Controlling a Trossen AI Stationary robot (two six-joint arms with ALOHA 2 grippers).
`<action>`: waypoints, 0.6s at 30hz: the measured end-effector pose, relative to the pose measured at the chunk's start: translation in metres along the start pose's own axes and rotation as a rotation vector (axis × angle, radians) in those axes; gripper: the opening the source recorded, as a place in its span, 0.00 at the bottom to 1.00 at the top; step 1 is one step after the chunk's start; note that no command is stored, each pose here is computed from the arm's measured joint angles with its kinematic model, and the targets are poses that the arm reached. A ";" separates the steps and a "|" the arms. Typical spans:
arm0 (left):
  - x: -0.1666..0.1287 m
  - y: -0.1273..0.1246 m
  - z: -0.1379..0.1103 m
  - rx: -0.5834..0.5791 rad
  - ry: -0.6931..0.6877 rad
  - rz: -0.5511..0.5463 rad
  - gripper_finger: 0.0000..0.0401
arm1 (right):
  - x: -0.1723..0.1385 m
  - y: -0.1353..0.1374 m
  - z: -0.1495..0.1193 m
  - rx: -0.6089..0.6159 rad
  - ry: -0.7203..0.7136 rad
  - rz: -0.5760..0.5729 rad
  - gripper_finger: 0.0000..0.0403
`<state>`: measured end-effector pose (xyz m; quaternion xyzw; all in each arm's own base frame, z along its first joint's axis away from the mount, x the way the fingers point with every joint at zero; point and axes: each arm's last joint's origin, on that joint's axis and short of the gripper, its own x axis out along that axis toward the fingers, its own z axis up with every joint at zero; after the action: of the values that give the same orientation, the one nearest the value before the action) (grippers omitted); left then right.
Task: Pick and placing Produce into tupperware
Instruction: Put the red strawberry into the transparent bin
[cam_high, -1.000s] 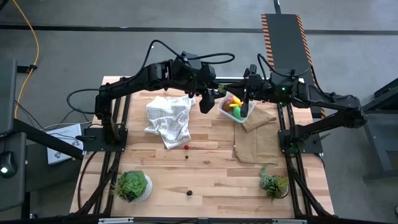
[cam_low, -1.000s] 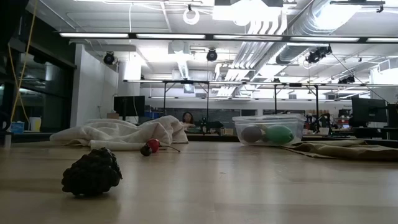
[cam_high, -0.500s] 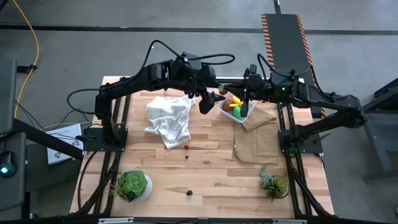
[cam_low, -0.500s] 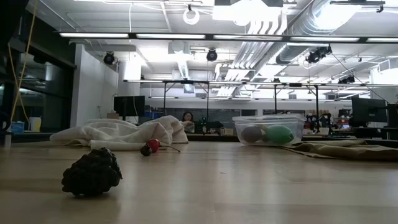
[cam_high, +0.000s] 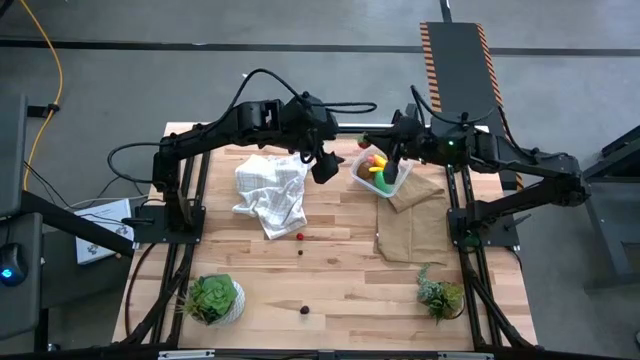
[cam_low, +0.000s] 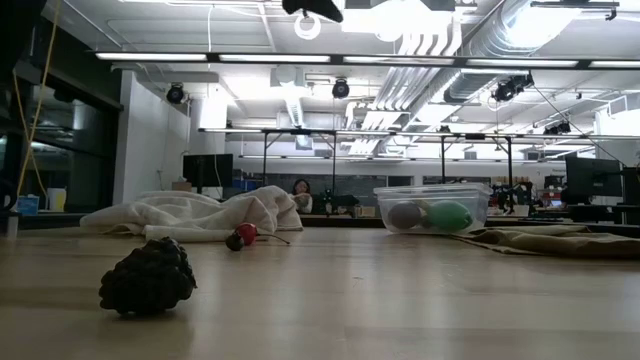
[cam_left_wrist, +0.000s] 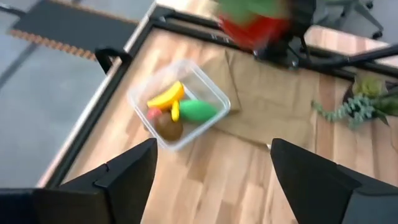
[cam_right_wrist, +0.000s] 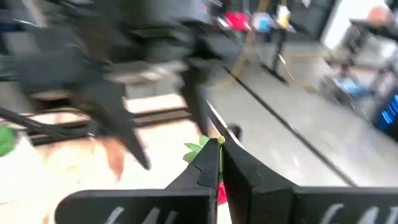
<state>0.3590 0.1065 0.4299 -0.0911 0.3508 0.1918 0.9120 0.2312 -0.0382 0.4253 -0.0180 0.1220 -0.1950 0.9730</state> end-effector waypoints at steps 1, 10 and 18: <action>0.000 0.000 -0.001 -0.006 0.015 -0.007 0.74 | 0.001 -0.004 -0.003 0.024 0.026 -0.027 0.00; -0.017 0.002 0.000 -0.018 -0.021 -0.039 0.60 | 0.004 -0.039 -0.021 0.186 0.205 -0.118 0.00; -0.064 0.007 0.002 -0.024 -0.134 -0.051 0.50 | 0.020 -0.059 -0.049 0.285 0.287 -0.115 0.00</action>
<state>0.3136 0.0950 0.4749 -0.0979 0.2843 0.1783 0.9369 0.2151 -0.1001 0.3780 0.1409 0.2293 -0.2660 0.9256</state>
